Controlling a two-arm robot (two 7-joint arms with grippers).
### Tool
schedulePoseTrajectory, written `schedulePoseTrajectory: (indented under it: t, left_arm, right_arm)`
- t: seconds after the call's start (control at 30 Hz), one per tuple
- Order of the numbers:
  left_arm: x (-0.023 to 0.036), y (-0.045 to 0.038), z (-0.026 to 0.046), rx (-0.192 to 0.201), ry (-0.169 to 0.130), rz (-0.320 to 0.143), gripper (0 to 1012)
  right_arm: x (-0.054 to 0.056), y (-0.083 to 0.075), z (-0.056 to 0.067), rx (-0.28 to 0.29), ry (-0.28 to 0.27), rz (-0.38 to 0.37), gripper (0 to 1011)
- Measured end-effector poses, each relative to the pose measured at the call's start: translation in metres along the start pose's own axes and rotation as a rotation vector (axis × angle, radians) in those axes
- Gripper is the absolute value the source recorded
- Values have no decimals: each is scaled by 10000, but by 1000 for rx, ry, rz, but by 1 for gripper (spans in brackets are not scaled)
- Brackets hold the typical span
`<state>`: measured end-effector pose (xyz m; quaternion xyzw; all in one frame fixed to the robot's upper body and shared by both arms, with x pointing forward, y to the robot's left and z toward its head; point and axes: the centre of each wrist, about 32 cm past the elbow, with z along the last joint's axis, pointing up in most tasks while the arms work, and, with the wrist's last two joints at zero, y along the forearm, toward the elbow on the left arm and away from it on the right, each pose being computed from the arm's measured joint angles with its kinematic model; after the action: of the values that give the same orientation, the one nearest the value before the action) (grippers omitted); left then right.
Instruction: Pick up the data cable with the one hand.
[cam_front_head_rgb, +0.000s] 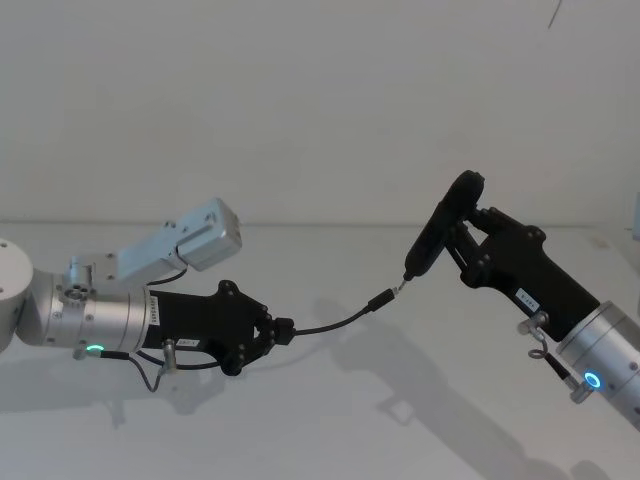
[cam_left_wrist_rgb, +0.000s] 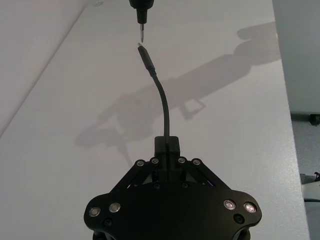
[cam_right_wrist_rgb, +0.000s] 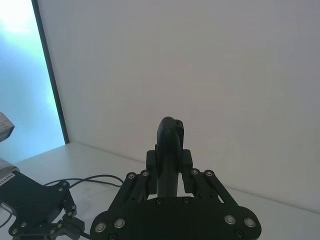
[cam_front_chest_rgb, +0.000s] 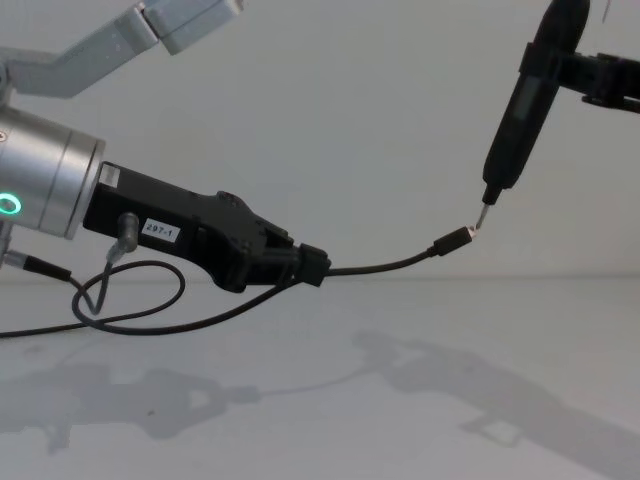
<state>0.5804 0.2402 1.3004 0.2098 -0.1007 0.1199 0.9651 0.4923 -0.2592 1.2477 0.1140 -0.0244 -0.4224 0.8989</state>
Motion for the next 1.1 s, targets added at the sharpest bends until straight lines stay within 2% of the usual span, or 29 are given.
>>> schedulePoseTrajectory:
  t: [1.1]
  left_arm:
    - [0,0,-1,0,0,0,37]
  right_arm:
    - [-11,10,7,-7,-1,-4,279]
